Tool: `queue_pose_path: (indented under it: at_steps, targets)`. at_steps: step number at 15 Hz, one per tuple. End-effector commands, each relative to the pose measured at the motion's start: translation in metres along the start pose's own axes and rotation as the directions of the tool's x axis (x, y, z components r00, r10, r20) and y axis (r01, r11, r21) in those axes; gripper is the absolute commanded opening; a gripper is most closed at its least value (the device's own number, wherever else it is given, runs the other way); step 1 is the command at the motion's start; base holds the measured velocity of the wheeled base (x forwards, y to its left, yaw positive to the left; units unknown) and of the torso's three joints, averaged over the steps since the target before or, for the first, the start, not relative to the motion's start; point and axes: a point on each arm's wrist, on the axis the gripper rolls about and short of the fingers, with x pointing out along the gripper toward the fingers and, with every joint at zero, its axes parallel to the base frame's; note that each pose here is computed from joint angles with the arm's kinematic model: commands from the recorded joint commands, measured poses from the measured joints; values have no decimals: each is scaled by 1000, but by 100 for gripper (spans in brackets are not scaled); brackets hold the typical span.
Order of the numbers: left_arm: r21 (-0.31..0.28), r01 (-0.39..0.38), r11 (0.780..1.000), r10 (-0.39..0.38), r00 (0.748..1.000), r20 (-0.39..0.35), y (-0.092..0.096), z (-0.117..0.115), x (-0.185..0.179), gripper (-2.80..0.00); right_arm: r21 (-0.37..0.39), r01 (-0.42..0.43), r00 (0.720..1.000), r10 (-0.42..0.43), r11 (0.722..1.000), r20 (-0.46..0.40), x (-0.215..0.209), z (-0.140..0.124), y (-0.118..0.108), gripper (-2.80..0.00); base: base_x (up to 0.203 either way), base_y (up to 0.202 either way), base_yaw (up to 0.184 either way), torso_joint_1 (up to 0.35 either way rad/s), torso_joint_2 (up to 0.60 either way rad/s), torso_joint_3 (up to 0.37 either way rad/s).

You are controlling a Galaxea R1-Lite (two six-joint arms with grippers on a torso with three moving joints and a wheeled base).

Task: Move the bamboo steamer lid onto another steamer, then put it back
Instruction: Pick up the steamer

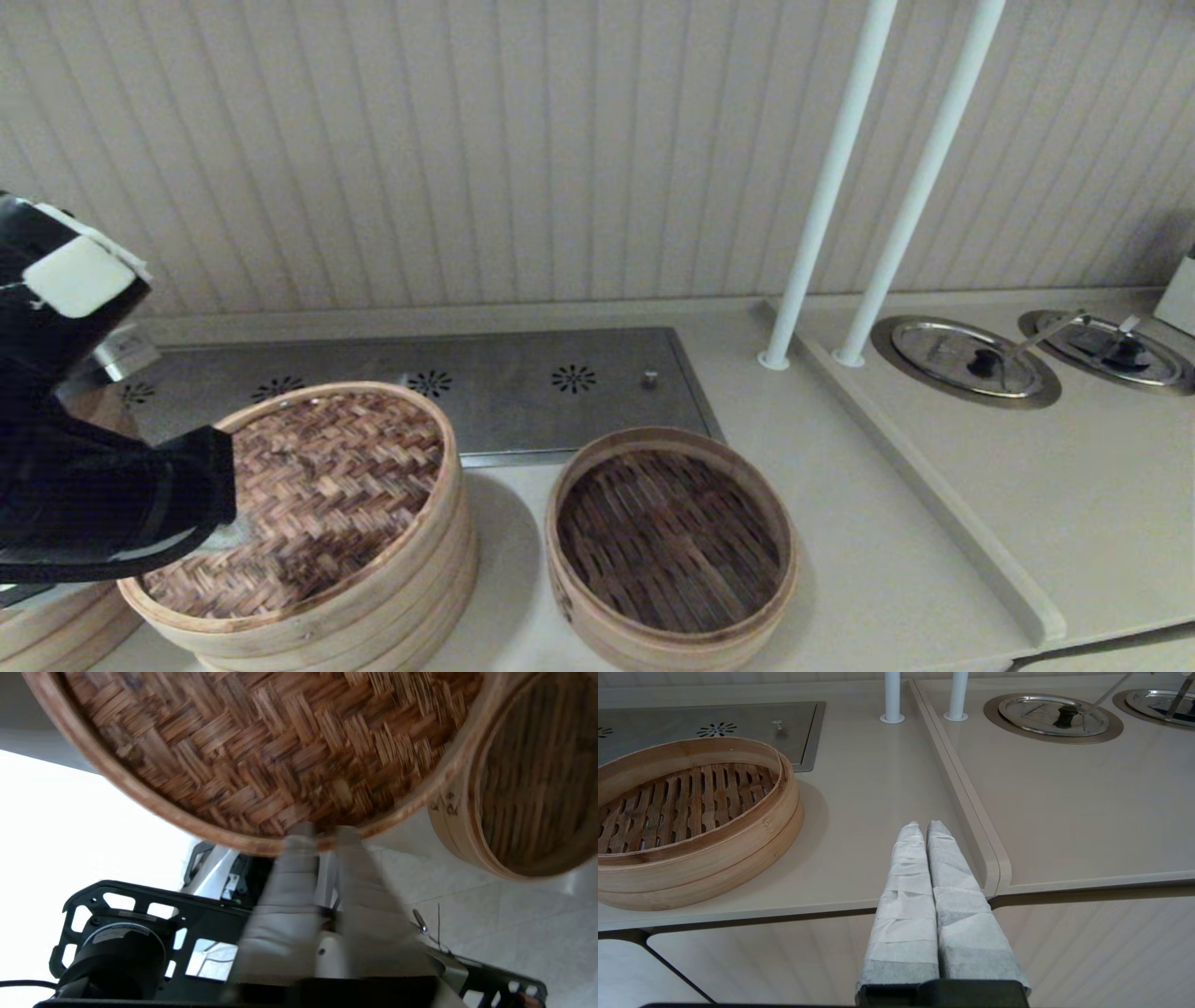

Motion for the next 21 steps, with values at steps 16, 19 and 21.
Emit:
queue_pose_path:
  at_steps: [16,19,21]
  targets:
    - [-87,-167,982,171,985,39,-28,48,57,0,0,0,1000,0,1000,-4,0,-1,0,-280,0,0,0,0,0,0]
    - [-49,-188,981,190,981,28,-25,50,63,0,0,-1,1000,1,1000,-3,0,0,0,-280,0,0,0,0,0,0]
    - [-28,-188,982,189,981,38,-24,55,66,0,0,0,1000,0,1000,-4,0,-1,0,-280,0,0,0,0,0,0]
